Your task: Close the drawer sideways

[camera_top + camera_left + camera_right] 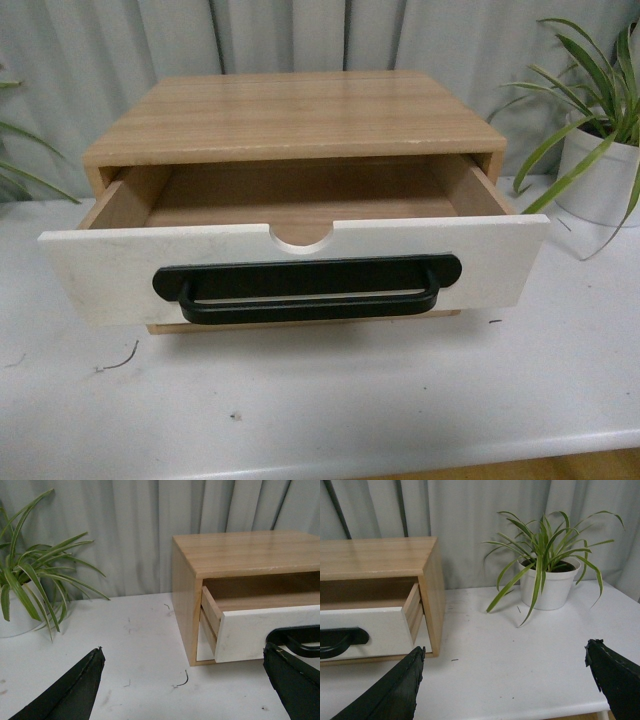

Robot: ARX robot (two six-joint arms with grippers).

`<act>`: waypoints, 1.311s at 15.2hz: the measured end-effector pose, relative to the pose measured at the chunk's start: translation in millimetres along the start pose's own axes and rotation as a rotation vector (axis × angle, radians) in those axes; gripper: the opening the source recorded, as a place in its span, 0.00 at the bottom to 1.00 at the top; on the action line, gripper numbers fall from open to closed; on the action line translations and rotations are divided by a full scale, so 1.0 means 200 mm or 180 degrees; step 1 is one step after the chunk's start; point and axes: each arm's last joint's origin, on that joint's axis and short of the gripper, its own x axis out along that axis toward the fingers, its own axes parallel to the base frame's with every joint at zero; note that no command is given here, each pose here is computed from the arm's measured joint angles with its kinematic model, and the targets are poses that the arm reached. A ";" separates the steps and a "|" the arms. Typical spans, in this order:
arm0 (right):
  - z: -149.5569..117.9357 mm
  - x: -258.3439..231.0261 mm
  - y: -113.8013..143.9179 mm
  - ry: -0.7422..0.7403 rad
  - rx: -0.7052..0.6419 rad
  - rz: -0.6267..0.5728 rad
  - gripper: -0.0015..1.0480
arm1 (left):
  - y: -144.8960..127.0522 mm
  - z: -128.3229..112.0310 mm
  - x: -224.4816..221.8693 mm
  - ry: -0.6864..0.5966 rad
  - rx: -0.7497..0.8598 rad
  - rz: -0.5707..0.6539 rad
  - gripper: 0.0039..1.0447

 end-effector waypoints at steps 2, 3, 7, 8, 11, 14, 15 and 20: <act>0.00 0.00 0.00 0.0001 0.0000 0.0000 0.94 | 0.00 0.00 0.00 0.0001 -0.0001 0.0000 0.94; 0.00 0.00 0.00 0.0001 0.0000 0.0001 0.94 | 0.00 0.00 0.00 0.0000 -0.0001 0.0000 0.94; 0.00 0.00 0.00 0.0001 0.0000 0.0001 0.94 | 0.00 0.00 0.00 0.0000 0.0000 0.0000 0.94; 0.00 0.00 0.00 0.0001 0.0000 0.0000 0.94 | 0.00 0.00 0.00 0.0000 0.0000 0.0000 0.94; 0.00 0.00 0.00 0.0001 0.0000 0.0000 0.94 | 0.00 0.00 0.00 0.0000 -0.0001 0.0000 0.94; 0.00 0.00 0.00 0.0001 0.0000 0.0000 0.94 | 0.00 0.00 0.00 0.0000 -0.0001 0.0000 0.94; 0.00 0.00 0.00 0.0001 0.0000 0.0000 0.94 | 0.00 0.00 0.00 0.0000 0.0000 0.0000 0.94; 0.00 0.00 0.00 0.0001 0.0000 0.0000 0.94 | 0.00 0.00 0.00 0.0000 -0.0001 0.0000 0.94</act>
